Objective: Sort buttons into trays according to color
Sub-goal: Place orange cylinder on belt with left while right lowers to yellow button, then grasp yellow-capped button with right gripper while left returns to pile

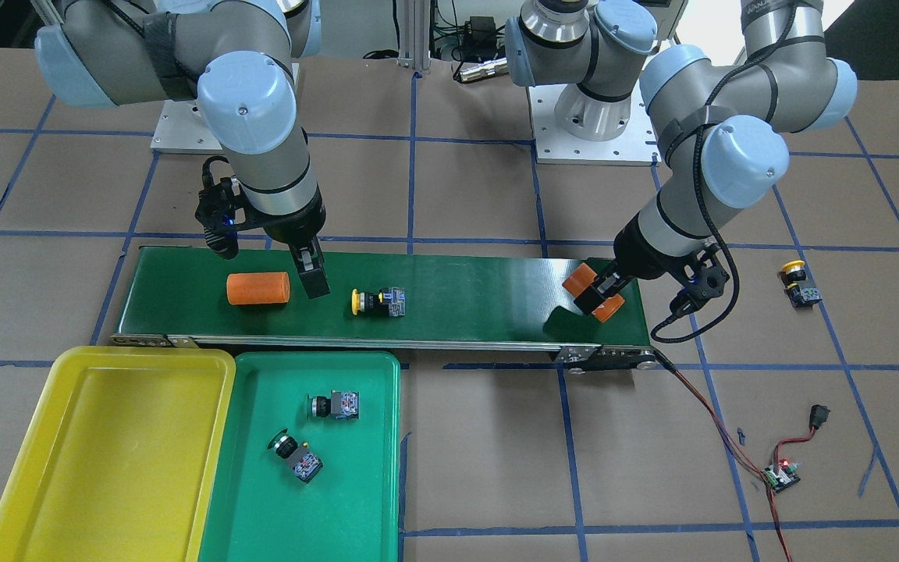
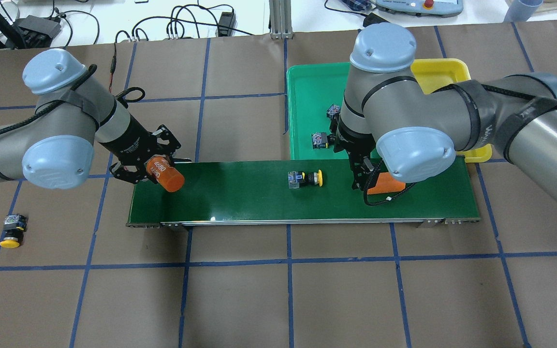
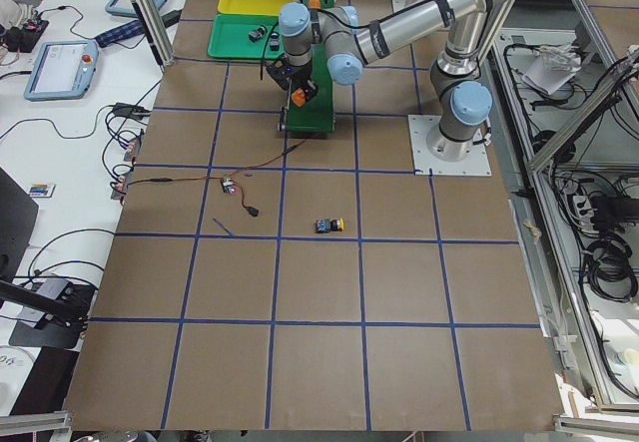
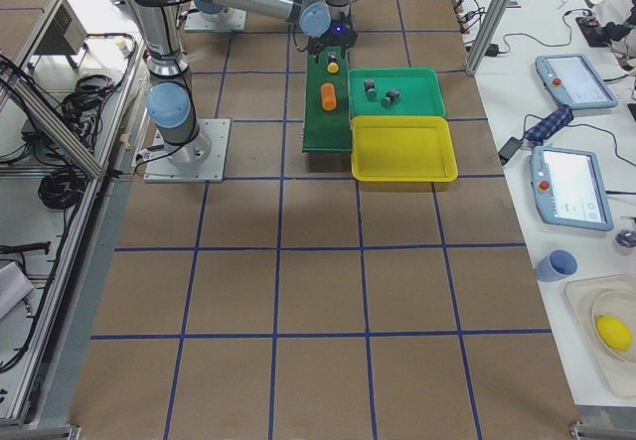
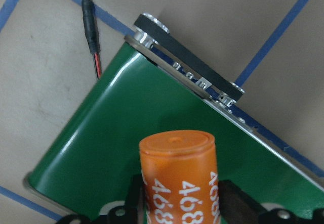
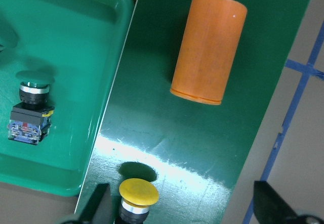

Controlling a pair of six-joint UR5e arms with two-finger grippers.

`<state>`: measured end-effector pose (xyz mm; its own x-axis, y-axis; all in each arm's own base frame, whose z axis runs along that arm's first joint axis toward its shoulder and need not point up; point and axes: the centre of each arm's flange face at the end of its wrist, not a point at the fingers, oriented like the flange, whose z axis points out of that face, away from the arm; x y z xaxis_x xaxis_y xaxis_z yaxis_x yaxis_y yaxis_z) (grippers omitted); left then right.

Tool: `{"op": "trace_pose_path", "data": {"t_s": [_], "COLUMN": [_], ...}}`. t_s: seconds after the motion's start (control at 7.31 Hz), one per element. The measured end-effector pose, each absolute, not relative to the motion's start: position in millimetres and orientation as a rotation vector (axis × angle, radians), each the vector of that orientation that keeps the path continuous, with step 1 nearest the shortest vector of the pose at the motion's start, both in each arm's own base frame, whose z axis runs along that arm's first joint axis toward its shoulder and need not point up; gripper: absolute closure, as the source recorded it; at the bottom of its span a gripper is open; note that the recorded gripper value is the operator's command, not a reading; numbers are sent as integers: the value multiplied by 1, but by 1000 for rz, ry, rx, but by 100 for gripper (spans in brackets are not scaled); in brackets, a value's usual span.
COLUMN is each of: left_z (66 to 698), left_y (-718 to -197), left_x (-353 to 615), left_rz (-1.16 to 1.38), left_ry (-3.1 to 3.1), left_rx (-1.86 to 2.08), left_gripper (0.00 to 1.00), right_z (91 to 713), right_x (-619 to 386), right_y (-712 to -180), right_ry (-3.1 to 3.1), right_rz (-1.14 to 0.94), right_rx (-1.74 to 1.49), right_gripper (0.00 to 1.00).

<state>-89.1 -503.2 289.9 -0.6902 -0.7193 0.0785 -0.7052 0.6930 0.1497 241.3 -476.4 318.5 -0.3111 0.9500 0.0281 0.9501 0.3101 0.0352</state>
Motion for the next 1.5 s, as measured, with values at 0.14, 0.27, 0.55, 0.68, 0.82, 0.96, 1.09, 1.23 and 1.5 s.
{"op": "trace_pose_path", "data": {"t_s": [0.14, 0.27, 0.55, 0.68, 0.82, 0.96, 1.09, 1.23, 1.5], "left_z": [289, 288, 284, 279, 274, 273, 274, 277, 285], "left_y": [-499, -493, -480, -474, -472, -472, -473, -475, -484], "left_x": [-110, -133, -168, -177, -179, -178, -175, -166, -121], "left_rz": [-180, -207, -297, -337, -354, -354, -343, -309, -196], "left_ry": [-2710, -2667, -2545, -2499, -2481, -2478, -2488, -2532, -2699], "left_rx": [1311, 1409, 1559, 1616, 1641, 1645, 1630, 1576, 1385], "left_gripper": [93, 80, 29, 0, 0, 0, 0, 0, 0], "right_z": [310, 304, 298, 292, 287, 282, 276, 271, 264], "right_x": [243, 244, 246, 247, 250, 252, 256, 262, 269], "right_y": [-473, -472, -469, -464, -462, -462, -464, -463, -466], "right_ry": [-2555, -2561, -2559, -2556, -2556, -2553, -2548, -2546, -2541], "right_rz": [-41, -15, -5, -15, -19, -17, -15, -18, 2], "right_rx": [-1859, -1885, -1901, -1895, -1890, -1898, -1909, -1908, -1942], "right_gripper": [0, 0, 0, 0, 0, 0, 0, 0, 0]}}
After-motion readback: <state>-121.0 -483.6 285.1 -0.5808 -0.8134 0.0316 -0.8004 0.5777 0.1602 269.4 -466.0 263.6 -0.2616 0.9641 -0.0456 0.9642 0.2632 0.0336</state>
